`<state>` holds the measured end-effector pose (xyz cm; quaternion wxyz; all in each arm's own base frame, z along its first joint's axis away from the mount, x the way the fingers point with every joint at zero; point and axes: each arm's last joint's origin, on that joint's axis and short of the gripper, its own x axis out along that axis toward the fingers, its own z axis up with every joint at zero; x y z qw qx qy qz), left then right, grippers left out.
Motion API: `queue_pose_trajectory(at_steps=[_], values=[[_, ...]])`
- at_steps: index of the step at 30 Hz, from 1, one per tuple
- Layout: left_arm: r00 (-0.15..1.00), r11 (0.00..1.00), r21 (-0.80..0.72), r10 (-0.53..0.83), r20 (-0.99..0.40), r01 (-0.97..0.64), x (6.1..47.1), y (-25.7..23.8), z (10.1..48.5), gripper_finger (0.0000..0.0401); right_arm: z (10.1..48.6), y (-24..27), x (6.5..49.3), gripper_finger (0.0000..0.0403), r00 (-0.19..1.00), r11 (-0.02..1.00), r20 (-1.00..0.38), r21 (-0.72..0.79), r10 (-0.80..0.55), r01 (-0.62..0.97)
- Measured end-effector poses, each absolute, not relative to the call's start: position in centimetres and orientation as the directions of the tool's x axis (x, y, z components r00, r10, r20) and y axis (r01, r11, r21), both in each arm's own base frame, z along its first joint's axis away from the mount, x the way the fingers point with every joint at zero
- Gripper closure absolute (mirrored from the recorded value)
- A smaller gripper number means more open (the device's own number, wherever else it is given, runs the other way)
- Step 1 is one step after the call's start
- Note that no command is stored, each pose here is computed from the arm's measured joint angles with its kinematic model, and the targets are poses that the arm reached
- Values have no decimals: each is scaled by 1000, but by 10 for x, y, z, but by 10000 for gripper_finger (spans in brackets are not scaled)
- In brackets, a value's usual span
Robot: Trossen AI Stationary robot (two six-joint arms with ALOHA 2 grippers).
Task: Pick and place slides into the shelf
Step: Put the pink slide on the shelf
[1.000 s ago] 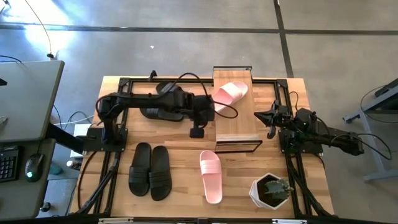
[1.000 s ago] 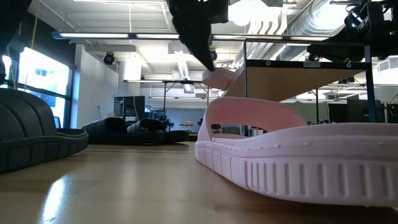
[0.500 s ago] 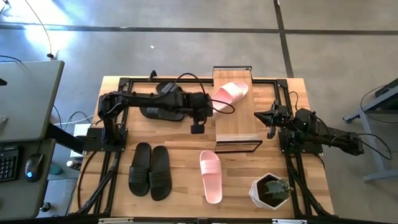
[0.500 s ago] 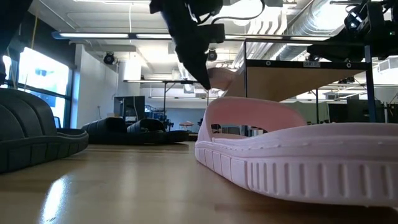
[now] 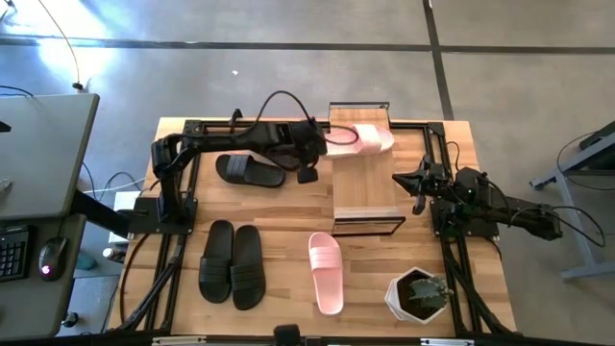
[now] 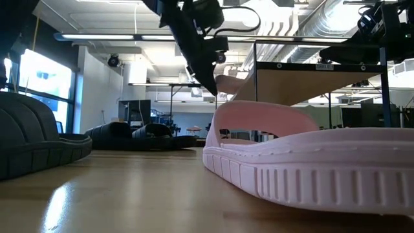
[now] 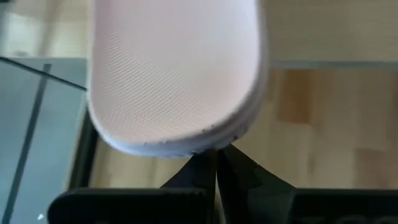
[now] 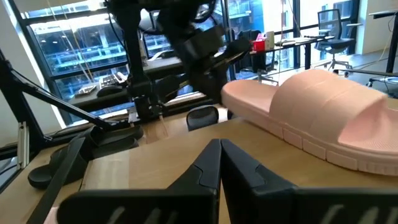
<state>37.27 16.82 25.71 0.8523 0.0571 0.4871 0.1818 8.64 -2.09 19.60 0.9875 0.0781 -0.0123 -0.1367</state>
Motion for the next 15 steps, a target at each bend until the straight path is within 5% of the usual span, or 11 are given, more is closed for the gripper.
queue_pose_trajectory(at_steps=[8,15], values=[[523,941,227,329,-786,-250,364,195,260,398,196,-21,86,402,962,950,3,160,-272,268],[450,928,284,366,-814,-241,356,201,257,398,196,-21,86,402,962,950,3,160,-272,268]])
